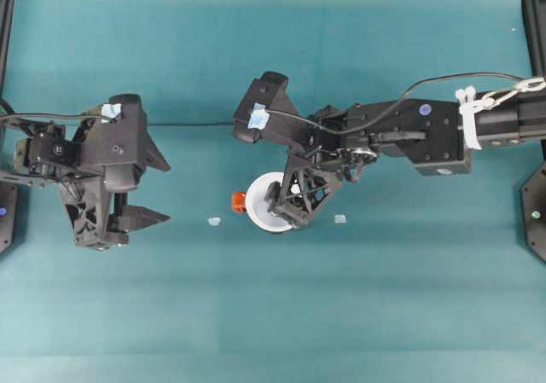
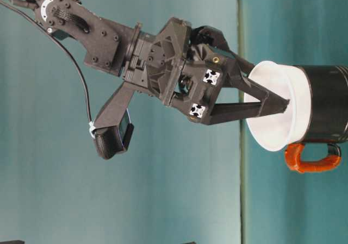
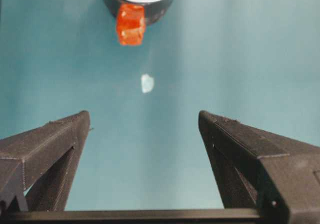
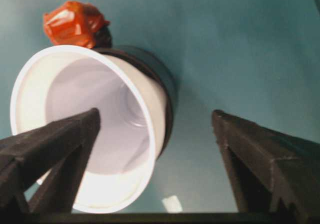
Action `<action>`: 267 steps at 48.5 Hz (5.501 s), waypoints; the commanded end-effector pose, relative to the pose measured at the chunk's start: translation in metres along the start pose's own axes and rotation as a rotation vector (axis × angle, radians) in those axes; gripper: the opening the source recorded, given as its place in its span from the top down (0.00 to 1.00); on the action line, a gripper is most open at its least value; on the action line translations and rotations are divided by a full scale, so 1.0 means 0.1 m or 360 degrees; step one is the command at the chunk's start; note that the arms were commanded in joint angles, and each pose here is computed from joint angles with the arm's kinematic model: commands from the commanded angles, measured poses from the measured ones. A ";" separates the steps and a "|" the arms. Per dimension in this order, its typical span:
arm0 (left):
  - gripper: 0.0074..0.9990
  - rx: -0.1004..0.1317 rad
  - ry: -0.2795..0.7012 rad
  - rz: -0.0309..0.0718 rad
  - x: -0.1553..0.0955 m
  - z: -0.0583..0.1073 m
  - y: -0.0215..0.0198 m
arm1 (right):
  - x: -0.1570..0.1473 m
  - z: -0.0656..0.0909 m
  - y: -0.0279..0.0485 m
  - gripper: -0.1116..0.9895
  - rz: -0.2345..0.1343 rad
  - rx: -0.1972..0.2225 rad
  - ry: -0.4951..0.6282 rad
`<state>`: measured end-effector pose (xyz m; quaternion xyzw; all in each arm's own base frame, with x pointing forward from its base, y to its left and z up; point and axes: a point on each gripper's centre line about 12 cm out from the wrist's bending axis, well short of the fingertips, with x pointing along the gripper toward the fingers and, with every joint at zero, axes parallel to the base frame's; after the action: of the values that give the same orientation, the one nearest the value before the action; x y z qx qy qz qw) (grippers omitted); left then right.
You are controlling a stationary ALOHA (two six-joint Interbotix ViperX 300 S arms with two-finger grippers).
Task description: Put the paper cup into the moved red handle cup holder.
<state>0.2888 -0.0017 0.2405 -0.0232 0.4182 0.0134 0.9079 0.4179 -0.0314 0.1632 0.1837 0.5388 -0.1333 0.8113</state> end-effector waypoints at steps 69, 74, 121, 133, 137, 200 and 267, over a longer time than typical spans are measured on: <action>0.04 0.0007 -0.0042 -0.0002 -0.05 0.06 -0.009 | -1.39 -0.37 -0.040 0.08 0.0172 -0.0586 -0.0802; 0.04 0.0007 -0.0042 -0.0002 -0.05 0.06 -0.009 | -1.39 -0.47 -0.083 0.08 0.0180 -0.0586 -0.0833; 0.04 0.0012 -0.0046 -0.0010 -0.06 0.06 -0.028 | -1.37 -0.65 -0.101 0.08 0.0198 -0.0598 -0.0816; 0.04 0.0012 -0.0048 -0.0010 -0.06 0.07 -0.028 | -1.37 -0.65 -0.105 0.08 0.0196 -0.0596 -0.0814; 0.04 0.0014 -0.0049 -0.0009 -0.06 0.07 -0.028 | -1.36 -0.66 -0.106 0.08 0.0197 -0.0594 -0.0811; 0.04 0.0014 -0.0049 -0.0009 -0.06 0.07 -0.028 | -1.35 -0.66 -0.107 0.08 0.0195 -0.0594 -0.0802; 0.04 0.0014 -0.0049 -0.0009 -0.06 0.07 -0.028 | -1.35 -0.66 -0.105 0.08 0.0194 -0.0599 -0.0797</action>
<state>0.2883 -0.0039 0.2404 -0.0223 0.4183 0.0103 0.9080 0.3063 -0.0100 0.2578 0.0251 0.3334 -0.0256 0.9421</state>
